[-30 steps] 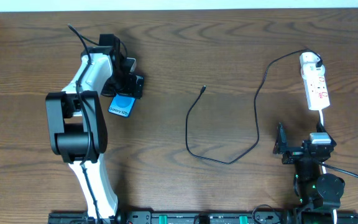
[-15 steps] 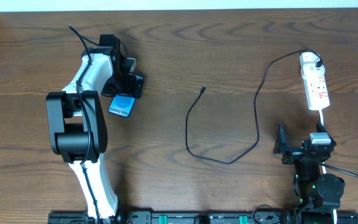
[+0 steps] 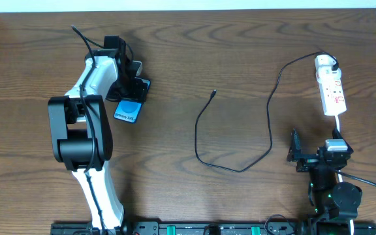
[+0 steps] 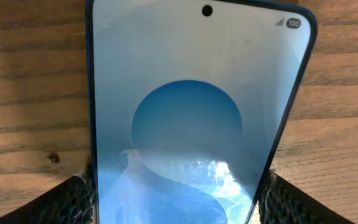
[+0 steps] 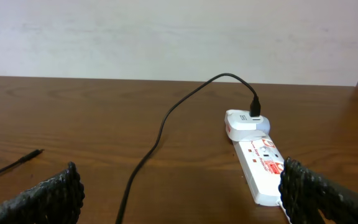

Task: Plug charger to phone and switch on socket
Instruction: 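Lower the left gripper and grasp the phone's bottom edge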

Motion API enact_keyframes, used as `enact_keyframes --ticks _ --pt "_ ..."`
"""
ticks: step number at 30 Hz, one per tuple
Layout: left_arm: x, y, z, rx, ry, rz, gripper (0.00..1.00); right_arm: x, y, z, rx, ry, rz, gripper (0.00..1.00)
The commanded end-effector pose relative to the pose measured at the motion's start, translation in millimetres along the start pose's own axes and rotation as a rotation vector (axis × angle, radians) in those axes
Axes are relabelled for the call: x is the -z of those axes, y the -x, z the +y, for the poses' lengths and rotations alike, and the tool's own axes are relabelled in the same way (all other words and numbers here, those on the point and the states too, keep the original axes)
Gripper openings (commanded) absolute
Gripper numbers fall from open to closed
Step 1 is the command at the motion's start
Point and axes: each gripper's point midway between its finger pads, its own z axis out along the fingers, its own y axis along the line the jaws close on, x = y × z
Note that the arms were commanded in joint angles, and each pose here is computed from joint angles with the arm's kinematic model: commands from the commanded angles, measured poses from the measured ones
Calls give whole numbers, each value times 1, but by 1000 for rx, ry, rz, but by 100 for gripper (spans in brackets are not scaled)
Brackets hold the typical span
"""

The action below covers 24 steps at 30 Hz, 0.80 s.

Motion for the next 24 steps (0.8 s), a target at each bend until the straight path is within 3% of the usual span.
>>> enact_keyframes --ticks 1,24 --pt "-14 -11 0 -4 -15 47 77 0 0 2 -6 8 -1 99" --pt "39 17 1 43 8 -82 75 0 0 2 -6 8 -1 99"
